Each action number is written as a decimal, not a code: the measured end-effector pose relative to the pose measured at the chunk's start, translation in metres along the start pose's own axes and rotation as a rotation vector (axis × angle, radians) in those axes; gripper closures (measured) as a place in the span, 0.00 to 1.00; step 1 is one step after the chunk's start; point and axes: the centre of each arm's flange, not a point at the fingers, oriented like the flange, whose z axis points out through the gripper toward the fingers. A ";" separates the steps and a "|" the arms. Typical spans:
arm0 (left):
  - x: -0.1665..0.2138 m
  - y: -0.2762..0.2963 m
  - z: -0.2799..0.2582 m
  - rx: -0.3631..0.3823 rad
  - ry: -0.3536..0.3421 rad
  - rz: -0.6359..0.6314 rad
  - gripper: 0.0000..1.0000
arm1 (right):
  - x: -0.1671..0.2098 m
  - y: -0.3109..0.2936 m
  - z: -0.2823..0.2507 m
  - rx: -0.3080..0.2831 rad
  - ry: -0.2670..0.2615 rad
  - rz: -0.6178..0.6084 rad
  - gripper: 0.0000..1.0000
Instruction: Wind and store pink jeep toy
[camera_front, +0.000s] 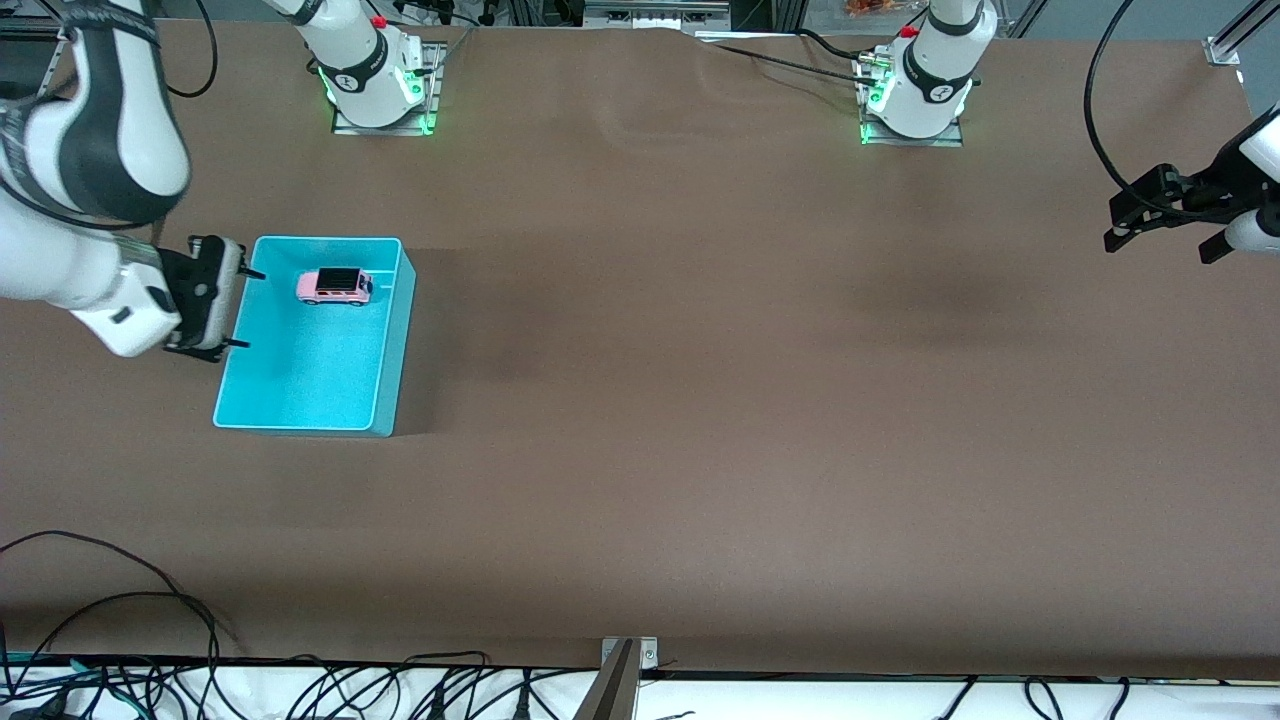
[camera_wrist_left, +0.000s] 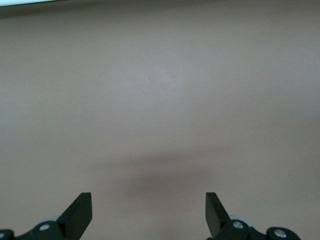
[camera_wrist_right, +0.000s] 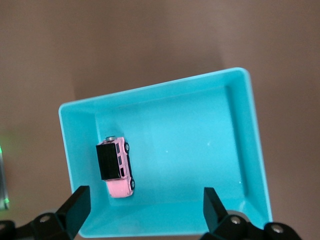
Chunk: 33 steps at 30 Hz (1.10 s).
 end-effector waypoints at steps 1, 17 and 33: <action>0.000 0.000 0.000 0.000 0.000 0.000 0.00 | 0.001 0.000 -0.011 -0.009 0.003 0.065 0.00; 0.000 -0.003 0.000 0.000 0.000 -0.006 0.00 | 0.022 -0.012 -0.115 -0.110 0.051 0.965 0.00; -0.002 -0.004 0.001 -0.001 -0.014 -0.009 0.00 | 0.007 -0.026 -0.156 -0.228 0.003 1.145 0.00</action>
